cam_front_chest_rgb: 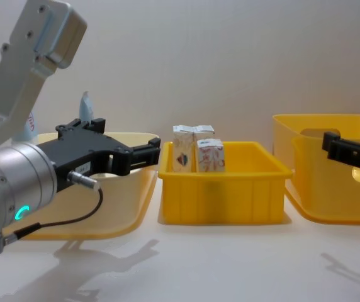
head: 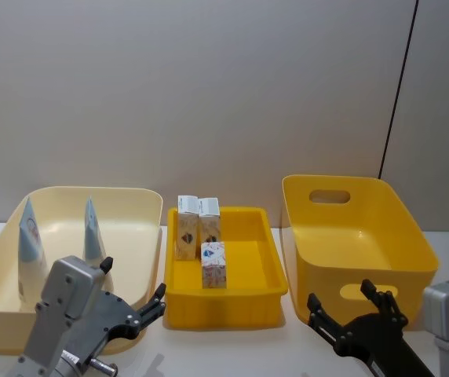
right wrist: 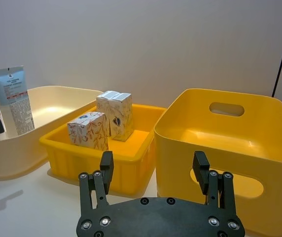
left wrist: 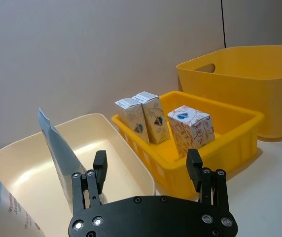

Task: Bimanual collaborative sorting of washing and personal care products

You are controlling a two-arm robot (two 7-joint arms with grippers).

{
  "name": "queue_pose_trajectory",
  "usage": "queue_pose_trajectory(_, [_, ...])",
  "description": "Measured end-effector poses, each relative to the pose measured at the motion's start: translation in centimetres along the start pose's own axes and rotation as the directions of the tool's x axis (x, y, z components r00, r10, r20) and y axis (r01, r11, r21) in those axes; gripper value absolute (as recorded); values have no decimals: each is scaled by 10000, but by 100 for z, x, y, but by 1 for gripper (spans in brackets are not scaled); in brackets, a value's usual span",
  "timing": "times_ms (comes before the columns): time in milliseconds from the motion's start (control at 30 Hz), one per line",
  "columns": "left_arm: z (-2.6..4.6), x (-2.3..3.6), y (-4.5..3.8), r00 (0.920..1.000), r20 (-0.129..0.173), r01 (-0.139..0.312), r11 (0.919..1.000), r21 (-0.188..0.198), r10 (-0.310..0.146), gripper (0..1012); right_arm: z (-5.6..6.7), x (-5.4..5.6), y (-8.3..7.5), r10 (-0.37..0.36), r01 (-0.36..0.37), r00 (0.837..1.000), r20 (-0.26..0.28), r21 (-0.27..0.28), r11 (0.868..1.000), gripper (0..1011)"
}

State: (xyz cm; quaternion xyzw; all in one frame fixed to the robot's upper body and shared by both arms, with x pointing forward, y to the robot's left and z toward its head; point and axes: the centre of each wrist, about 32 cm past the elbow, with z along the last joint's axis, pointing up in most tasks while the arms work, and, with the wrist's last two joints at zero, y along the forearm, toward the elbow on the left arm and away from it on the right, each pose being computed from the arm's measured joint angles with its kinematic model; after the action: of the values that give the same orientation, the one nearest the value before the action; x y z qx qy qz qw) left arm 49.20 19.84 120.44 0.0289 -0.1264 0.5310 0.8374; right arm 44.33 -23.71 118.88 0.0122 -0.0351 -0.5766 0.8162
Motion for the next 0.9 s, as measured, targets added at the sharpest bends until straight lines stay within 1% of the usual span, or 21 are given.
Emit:
queue_pose_trajectory(300, [0, 0, 0, 10000, 0, 0, 10000, -1, 0, 1001, 0, 0, 0, 0, 0, 10000, 0, -1, 10000, 1001])
queue_pose_trajectory(433, [0, 0, 0, 10000, 0, 0, 10000, 1, 0, 1001, 30, -7, 28, 45, -45, 10000, 24, -28, 10000, 1001])
queue_pose_trajectory(633, [0, 0, 0, 10000, 0, 0, 10000, 0, 0, 1001, 156, -51, 126, 295, -294, 9996, 14, -140, 9995, 1001])
queue_pose_trajectory(667, [0, 0, 0, 10000, 0, 0, 10000, 0, 0, 1000, 206, -78, 168, 421, -421, 9991, -16, -195, 9989, 1001])
queue_pose_trajectory(833, [0, 0, 0, 10000, 0, 0, 10000, 1, 0, 1001, 329, -172, 288, 772, -779, 9969, -178, -421, 9961, 1001])
queue_pose_trajectory(900, [0, 0, 0, 10000, 0, -1, 10000, 0, 1, 1001, 388, -228, 352, 946, -961, 9951, -280, -605, 9935, 1001])
